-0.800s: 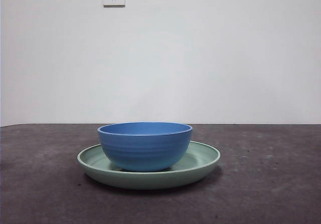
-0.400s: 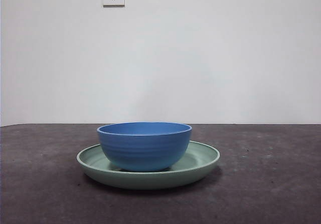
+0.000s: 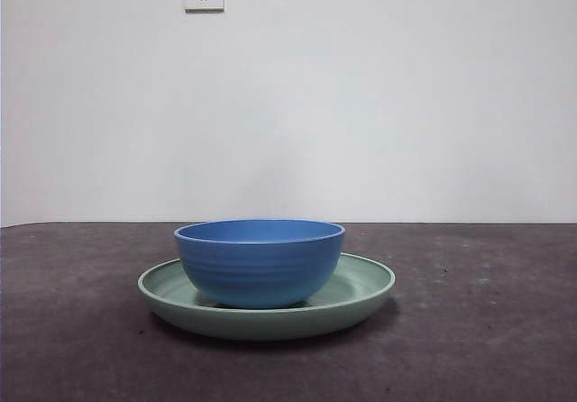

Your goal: Pick up the blue bowl, put it on the green plate, put it on desk

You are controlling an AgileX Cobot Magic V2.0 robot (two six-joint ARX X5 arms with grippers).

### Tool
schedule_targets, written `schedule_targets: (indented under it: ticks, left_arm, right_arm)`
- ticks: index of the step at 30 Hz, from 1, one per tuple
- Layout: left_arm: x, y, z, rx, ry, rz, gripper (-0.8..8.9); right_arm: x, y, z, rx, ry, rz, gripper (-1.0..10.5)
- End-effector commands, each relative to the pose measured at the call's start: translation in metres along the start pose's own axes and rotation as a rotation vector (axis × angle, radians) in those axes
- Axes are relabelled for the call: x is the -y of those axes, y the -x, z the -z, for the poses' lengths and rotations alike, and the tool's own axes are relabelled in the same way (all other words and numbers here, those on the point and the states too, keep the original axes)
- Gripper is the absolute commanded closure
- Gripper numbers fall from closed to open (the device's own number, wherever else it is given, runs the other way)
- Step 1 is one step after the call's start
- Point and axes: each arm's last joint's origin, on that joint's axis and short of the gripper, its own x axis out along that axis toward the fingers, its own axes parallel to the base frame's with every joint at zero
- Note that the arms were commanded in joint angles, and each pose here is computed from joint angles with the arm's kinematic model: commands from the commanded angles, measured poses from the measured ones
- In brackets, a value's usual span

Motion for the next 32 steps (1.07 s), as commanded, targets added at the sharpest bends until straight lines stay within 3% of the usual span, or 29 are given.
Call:
schedule_targets:
  ticks: [1, 32]
  left_arm:
    - [-0.0011, -0.002, 0.0075, -0.028, -0.018, -0.01, 7.94]
    - [-0.0011, -0.0021, 0.0074, -0.027, -0.034, -0.009, 7.94]
  right_arm:
    - [-0.0015, 0.0028, -0.0041, 0.021, 0.014, -0.005, 9.2]
    - [-0.0021, 0.0047, -0.003, 0.028, 0.017, -0.005, 9.2]
